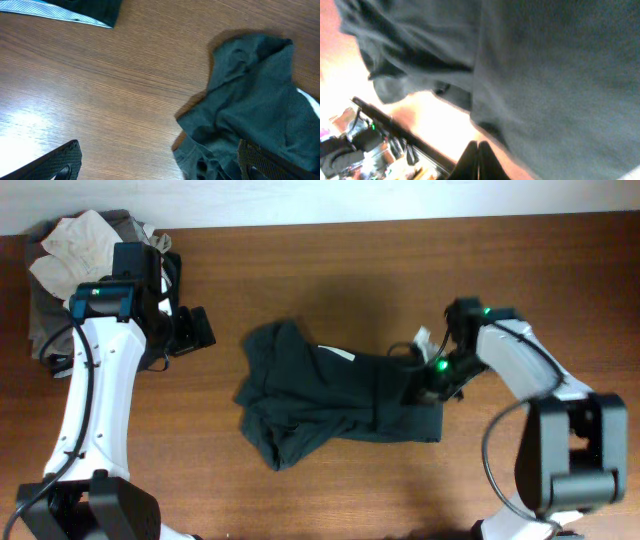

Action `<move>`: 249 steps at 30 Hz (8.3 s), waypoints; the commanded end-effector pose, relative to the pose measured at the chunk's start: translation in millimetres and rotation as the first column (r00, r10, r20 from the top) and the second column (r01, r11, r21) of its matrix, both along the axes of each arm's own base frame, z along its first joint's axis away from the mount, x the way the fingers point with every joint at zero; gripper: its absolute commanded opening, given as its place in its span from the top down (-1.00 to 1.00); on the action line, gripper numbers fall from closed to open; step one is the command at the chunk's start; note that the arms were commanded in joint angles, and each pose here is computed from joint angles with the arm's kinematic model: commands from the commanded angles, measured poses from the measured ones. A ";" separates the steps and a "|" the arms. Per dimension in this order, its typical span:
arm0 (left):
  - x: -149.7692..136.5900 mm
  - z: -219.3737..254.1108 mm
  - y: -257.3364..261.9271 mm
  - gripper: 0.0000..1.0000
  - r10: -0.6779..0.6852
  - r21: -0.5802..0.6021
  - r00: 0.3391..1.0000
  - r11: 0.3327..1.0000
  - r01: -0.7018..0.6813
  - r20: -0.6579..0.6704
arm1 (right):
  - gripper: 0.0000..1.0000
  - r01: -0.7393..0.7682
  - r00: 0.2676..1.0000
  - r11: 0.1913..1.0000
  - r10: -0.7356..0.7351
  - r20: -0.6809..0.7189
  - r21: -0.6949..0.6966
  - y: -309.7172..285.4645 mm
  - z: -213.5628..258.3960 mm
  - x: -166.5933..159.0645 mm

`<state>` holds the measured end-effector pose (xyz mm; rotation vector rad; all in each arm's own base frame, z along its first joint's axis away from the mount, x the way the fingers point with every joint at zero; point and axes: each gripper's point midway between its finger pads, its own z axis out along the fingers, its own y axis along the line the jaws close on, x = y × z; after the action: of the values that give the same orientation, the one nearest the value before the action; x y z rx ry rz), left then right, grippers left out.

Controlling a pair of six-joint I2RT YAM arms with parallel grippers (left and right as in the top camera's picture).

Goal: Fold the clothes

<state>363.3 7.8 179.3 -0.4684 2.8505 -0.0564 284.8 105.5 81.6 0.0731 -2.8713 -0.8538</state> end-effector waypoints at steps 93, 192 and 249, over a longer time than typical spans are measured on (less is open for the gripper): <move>29.0 -64.6 -94.7 0.99 -0.431 -0.179 0.850 0.902 0.394 -0.302 | -0.98 0.003 0.970 0.994 0.024 0.242 -0.112 -15.5 29.6 31.9; -55.5 -70.7 -257.7 0.99 -0.871 -0.688 0.473 0.261 0.678 0.135 | -0.85 0.287 0.958 0.957 -0.287 0.013 -0.050 -64.2 -71.0 18.4; 13.6 -75.1 -72.5 -0.98 -0.349 -0.357 0.927 0.890 0.282 -0.139 | -0.96 -0.132 0.850 0.824 0.380 0.364 -0.551 125.7 57.3 66.8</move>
<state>381.8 -65.6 116.0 -0.0327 3.0668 -0.5966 342.5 234.1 143.7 0.7750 -3.2603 -0.0463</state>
